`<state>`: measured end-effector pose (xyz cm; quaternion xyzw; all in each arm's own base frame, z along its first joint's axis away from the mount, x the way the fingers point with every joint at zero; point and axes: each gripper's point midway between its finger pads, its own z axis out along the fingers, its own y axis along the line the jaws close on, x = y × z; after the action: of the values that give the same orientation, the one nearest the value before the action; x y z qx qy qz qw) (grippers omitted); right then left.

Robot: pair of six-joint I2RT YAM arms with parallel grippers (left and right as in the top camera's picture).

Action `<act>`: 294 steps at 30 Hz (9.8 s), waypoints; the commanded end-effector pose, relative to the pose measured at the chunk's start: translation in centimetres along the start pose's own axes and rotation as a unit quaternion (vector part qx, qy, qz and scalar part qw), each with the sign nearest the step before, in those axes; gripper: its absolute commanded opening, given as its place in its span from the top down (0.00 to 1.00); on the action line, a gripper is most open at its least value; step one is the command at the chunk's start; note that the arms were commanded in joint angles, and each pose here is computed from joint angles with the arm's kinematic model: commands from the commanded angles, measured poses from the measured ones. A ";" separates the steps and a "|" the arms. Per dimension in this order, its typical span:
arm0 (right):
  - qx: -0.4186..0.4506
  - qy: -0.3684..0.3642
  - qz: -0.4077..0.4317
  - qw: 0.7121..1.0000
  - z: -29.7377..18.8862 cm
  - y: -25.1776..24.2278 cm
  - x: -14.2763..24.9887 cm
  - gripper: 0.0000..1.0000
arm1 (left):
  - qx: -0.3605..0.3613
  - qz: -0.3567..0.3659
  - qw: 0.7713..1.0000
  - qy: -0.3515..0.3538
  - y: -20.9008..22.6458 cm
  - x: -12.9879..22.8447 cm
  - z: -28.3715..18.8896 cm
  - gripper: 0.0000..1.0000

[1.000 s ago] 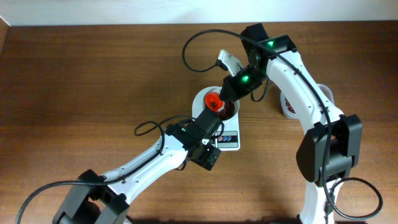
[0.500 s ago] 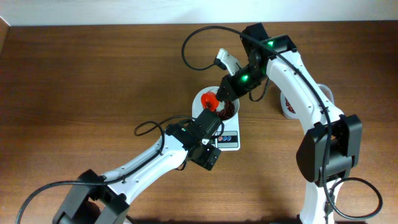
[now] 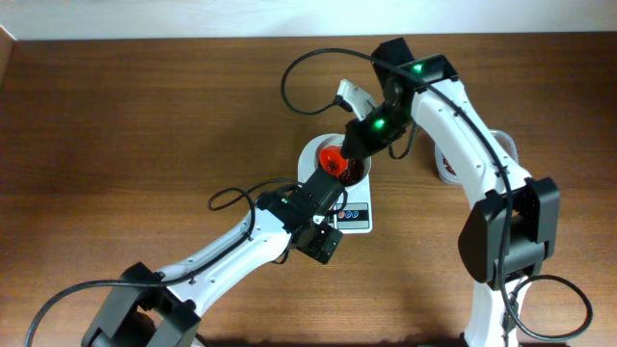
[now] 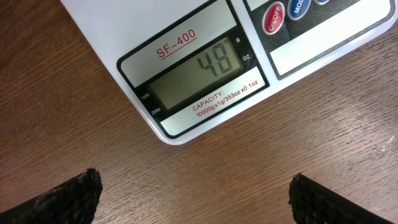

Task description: Scoop item into bowl and weigh 50g on scale

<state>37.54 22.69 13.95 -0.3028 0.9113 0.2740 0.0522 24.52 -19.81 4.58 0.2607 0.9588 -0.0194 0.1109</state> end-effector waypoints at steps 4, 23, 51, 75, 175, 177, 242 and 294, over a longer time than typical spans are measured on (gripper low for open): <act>-0.004 0.009 -0.031 0.999 0.9 2.3 -0.1 0.96 | -0.004 0.011 1.000 0.006 0.0 0.4 0.3 0.01; 0.031 -0.048 -0.034 0.998 -4.8 1.5 -2.9 0.96 | -0.004 0.011 1.000 0.007 0.0 0.4 0.3 0.01; 0.076 -0.035 -0.027 0.996 -8.7 0.4 -1.6 0.96 | -0.005 0.011 1.000 0.006 0.0 0.4 0.3 0.01; 0.074 -0.025 -0.022 0.997 -8.7 0.5 -1.1 0.96 | -0.005 0.011 1.000 0.006 0.0 0.4 0.3 0.01; 0.164 -0.079 0.303 0.935 -17.9 -18.0 9.1 0.96 | -0.005 0.011 1.000 0.008 0.0 0.4 0.3 0.01; 0.160 -0.071 0.307 0.935 -16.8 -18.4 9.5 0.96 | -0.005 0.011 1.000 0.008 0.0 0.4 0.3 0.01; 0.169 -0.033 0.283 0.944 -13.5 -20.6 11.4 0.33 | -0.005 0.011 1.000 0.008 0.0 0.4 0.3 0.01; 0.275 -0.149 0.212 0.926 -15.5 -26.5 6.2 0.01 | -0.005 0.011 1.000 0.008 0.0 0.4 0.3 0.01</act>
<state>49.07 -7.02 13.29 -0.0268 0.9758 0.0505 0.2112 24.47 -19.76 4.57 0.2607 0.9590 -0.0186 0.1096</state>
